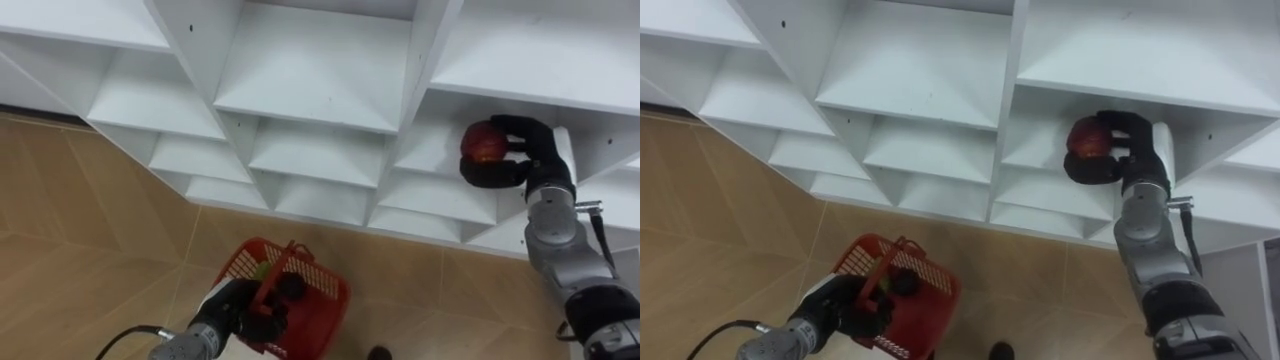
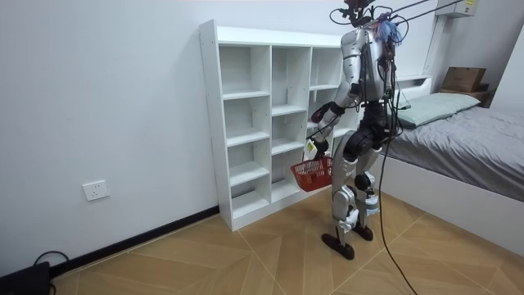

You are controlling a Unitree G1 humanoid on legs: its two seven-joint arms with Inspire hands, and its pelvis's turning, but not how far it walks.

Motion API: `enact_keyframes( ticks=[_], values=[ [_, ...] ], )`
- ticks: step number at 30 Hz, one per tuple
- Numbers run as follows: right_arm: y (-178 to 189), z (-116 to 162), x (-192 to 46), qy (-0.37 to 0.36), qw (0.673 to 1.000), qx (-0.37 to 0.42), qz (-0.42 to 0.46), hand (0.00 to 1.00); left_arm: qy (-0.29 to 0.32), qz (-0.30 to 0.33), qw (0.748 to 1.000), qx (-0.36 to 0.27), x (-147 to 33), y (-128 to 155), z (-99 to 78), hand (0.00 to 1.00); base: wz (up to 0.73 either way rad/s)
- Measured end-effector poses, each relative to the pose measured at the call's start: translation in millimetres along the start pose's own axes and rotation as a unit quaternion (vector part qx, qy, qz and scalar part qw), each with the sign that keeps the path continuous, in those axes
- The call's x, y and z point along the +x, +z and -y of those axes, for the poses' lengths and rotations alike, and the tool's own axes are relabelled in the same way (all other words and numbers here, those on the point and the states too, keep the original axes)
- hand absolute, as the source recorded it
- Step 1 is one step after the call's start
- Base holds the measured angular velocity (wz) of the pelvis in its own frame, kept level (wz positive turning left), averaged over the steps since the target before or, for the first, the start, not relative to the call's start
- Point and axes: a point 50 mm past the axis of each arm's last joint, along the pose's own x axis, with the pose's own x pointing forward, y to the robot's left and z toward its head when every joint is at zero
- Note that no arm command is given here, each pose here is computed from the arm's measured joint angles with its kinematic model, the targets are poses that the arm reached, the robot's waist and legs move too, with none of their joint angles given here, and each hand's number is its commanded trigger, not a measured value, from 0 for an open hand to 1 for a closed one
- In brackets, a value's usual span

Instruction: Collect fruits from the closet

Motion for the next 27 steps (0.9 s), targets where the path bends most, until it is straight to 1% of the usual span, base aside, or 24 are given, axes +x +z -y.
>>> enact_keyframes(
  ticks=[6, 10, 16, 20, 23, 27],
  values=[
    [0, -1, 0, 0.002, 1.000, 0.001, -0.002, 1.00, 0.000, 0.000, 1.000, -0.001, 0.0, 0, 0.1, 1.00, 0.00],
    [-3, -8, -3, 0.028, 1.000, -0.012, -0.002, 1.00, 0.001, -0.003, 1.000, -0.011, 0.2, -2, -0.5, 1.00, 0.00],
    [-1, -12, -3, 0.049, 0.999, -0.010, 0.002, 1.00, 0.004, 0.000, 1.000, -0.014, 0.6, 0, -1.2, 1.00, 0.00],
    [10, -15, -7, 0.065, 0.997, 0.002, 0.032, 1.00, 0.014, 0.012, 1.000, -0.014, 0.3, 3, -3.0, 1.00, 0.07],
    [9, -19, -18, 0.089, 0.995, 0.008, 0.051, 1.00, 0.012, 0.016, 1.000, -0.017, -0.1, 3, -2.0, 1.00, -0.01],
    [-1, -29, -38, 0.135, 0.989, -0.002, 0.061, 1.00, 0.017, 0.038, 0.999, -0.025, -1.7, 12, -5.7, 1.00, -0.05]
  ],
)
